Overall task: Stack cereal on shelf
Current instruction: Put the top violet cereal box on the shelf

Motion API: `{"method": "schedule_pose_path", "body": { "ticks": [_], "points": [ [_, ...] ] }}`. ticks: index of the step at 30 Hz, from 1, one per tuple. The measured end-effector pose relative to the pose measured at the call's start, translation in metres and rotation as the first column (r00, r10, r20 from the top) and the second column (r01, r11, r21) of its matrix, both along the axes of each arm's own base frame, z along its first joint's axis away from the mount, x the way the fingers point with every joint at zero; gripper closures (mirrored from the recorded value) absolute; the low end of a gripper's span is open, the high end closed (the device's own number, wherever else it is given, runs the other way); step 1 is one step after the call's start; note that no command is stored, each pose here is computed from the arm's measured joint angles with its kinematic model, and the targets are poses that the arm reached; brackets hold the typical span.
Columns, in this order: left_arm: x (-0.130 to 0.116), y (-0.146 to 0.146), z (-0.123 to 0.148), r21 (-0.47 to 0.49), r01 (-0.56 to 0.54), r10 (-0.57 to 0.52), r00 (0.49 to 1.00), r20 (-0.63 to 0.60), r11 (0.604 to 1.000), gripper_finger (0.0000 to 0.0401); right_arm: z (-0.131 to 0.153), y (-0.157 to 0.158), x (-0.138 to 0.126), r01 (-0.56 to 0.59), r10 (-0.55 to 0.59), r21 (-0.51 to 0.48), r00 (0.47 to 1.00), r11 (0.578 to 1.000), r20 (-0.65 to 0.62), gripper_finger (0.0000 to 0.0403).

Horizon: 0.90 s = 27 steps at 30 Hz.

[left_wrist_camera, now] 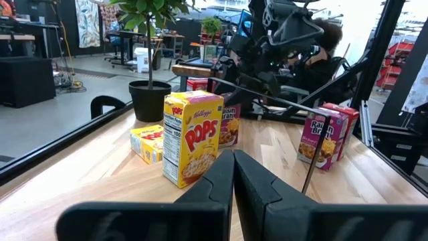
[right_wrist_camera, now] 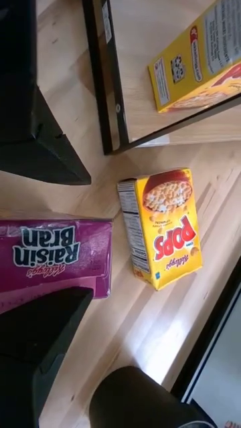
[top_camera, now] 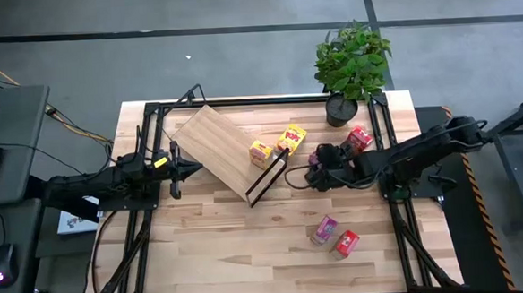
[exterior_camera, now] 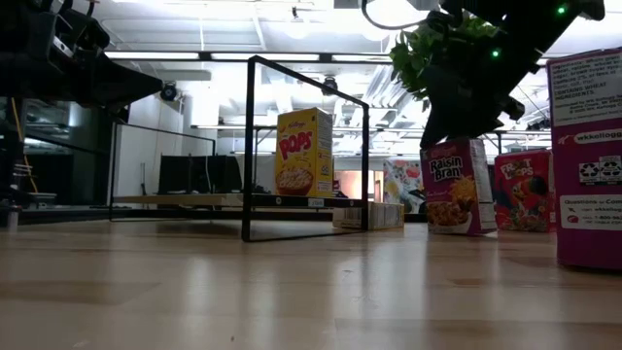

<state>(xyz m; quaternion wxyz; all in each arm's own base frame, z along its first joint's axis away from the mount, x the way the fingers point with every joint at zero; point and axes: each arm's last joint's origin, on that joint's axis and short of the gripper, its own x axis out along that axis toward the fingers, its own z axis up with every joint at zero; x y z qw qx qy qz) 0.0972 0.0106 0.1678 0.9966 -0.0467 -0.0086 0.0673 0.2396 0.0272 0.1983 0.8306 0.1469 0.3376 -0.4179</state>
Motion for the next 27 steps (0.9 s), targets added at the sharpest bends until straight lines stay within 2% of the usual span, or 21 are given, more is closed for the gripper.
{"method": "schedule_pose_path", "body": {
  "ticks": [13, 27],
  "points": [
    [0.000, 0.000, 0.000, 0.000, 0.000, 0.000, 1.000, 0.000, 1.000, 0.0398, 0.020, 0.003, 0.011, -0.066, 0.066, 0.038, 0.998, 0.997, 0.002, 0.0148],
    [0.000, 0.000, 0.000, 0.000, 0.000, 0.000, 1.000, 0.000, 1.000, 0.0398, 0.024, 0.003, 0.011, -0.095, 0.095, -0.005, 0.995, 0.995, -0.041, 0.0148]
  ]
}}
